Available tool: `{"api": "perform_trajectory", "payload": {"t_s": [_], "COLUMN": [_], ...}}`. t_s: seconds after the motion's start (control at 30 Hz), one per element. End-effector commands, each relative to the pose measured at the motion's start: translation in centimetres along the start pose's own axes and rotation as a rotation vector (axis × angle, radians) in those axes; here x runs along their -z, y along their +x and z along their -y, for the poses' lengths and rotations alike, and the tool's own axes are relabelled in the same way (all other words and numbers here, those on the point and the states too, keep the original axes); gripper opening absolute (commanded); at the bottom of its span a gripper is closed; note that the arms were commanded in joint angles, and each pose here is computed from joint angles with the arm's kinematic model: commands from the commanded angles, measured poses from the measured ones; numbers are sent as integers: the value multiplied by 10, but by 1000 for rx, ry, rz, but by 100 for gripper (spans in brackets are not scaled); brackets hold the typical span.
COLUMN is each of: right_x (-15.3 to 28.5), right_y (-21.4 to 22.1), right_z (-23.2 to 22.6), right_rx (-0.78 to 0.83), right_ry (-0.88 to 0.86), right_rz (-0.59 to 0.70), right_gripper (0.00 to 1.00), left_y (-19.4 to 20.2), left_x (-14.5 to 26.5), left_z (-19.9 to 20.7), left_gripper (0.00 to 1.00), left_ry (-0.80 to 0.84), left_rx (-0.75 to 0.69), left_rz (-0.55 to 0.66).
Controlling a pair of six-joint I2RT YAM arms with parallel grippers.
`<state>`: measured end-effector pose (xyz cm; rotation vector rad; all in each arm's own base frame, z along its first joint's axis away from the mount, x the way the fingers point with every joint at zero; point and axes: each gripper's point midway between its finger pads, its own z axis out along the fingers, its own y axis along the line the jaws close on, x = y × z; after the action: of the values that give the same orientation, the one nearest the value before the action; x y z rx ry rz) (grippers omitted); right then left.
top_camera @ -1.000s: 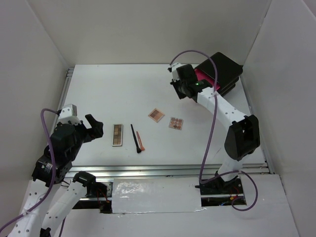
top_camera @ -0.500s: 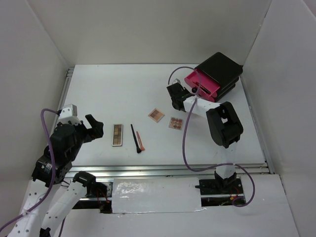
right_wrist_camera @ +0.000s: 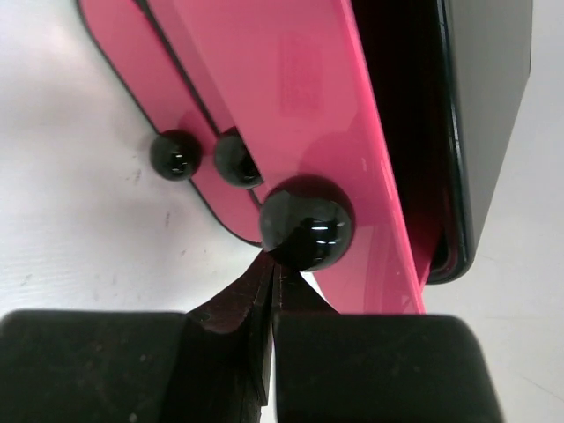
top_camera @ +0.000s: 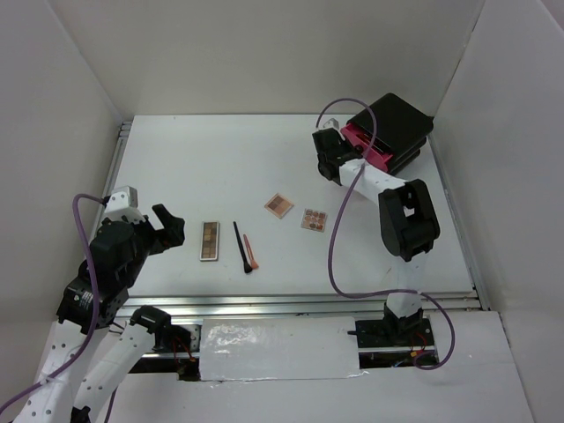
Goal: Organize the makeup
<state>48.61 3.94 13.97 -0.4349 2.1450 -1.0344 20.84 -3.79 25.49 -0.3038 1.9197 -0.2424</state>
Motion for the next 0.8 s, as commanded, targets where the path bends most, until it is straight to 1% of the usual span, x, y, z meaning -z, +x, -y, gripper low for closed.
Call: {"api": "perform_trajectory", "payload": {"t_s": [0.0, 0.17, 0.5, 0.57, 0.67, 0.77], "right_x": [1, -8, -20, -21, -22, -21], "right_y": [-18, -15, -6, -7, -5, -8], "right_z": [38, 55, 54, 56, 72, 76], "right_rx": [-96, -150, -148, -151, -169, -192], "right_ry": [69, 90, 125, 146, 229, 232], "right_rz": [33, 23, 3, 1, -20, -13], "right_gripper": [0, 0, 0, 0, 0, 0], "left_y": [-7, -4, -3, -1, -1, -1], "left_x": [-2, -4, -7, -8, -8, -8], "left_z": [6, 7, 7, 7, 8, 8], "left_gripper": [99, 99, 99, 100, 100, 99], "left_ry": [26, 27, 19, 19, 18, 18], "left_rx": [-4, -9, -13, -15, -16, -15], "left_rz": [21, 8, -3, -11, -14, -13]}}
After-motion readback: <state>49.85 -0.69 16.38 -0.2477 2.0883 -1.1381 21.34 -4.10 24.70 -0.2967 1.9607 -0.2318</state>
